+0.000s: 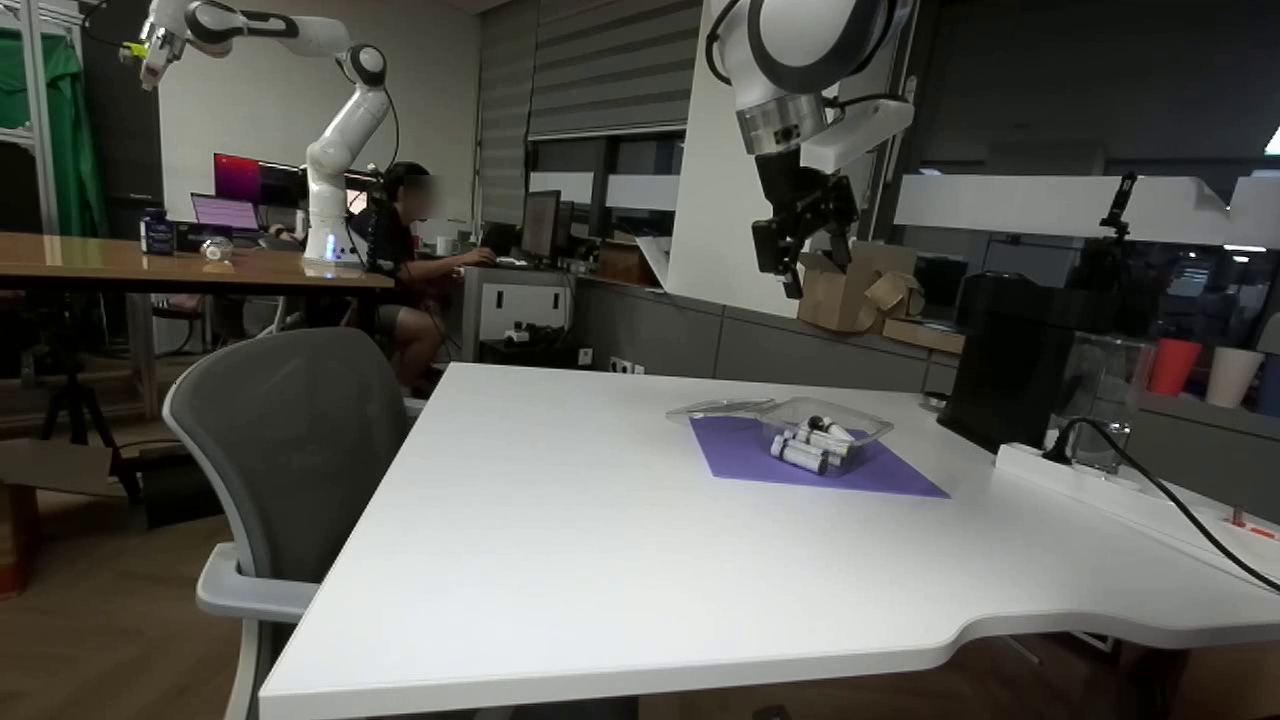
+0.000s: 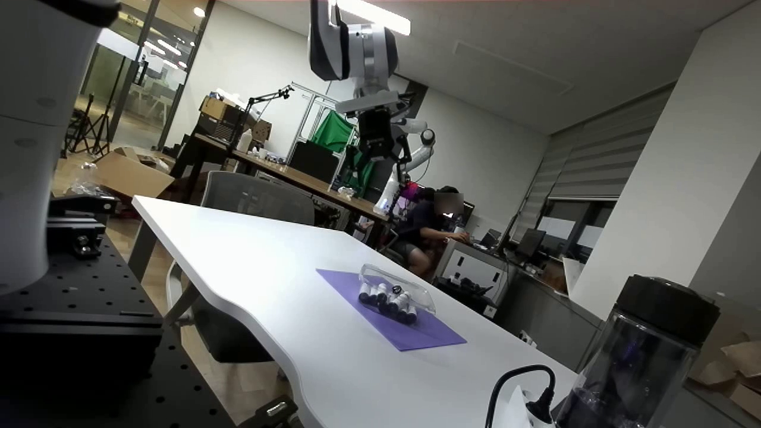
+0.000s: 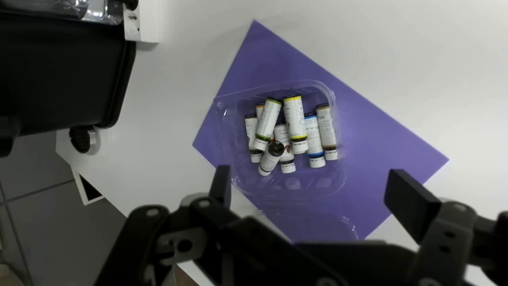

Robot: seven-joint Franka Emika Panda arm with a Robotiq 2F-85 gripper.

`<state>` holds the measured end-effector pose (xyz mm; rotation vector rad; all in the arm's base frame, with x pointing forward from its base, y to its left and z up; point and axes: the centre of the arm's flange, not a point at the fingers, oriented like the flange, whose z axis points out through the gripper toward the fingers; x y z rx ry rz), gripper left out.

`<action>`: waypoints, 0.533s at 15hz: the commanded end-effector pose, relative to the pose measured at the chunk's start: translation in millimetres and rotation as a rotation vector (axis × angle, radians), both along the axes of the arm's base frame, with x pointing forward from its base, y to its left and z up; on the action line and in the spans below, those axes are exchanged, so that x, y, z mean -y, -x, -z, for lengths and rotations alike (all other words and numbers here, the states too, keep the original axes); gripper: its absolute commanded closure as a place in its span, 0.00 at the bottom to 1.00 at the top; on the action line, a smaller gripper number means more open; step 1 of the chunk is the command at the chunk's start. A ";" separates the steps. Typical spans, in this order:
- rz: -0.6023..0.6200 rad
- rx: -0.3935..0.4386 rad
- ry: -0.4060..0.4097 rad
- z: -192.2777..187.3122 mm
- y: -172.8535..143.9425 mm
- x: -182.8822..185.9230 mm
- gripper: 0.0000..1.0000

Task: Close the lid on the clear container

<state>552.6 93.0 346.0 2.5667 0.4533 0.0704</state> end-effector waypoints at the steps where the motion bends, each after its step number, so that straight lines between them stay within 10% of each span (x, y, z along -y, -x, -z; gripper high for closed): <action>1: -0.062 0.058 0.039 23.6 -31.4 -1.1 0.00; 8: -0.177 0.071 0.025 95.8 -79.3 -13.2 0.00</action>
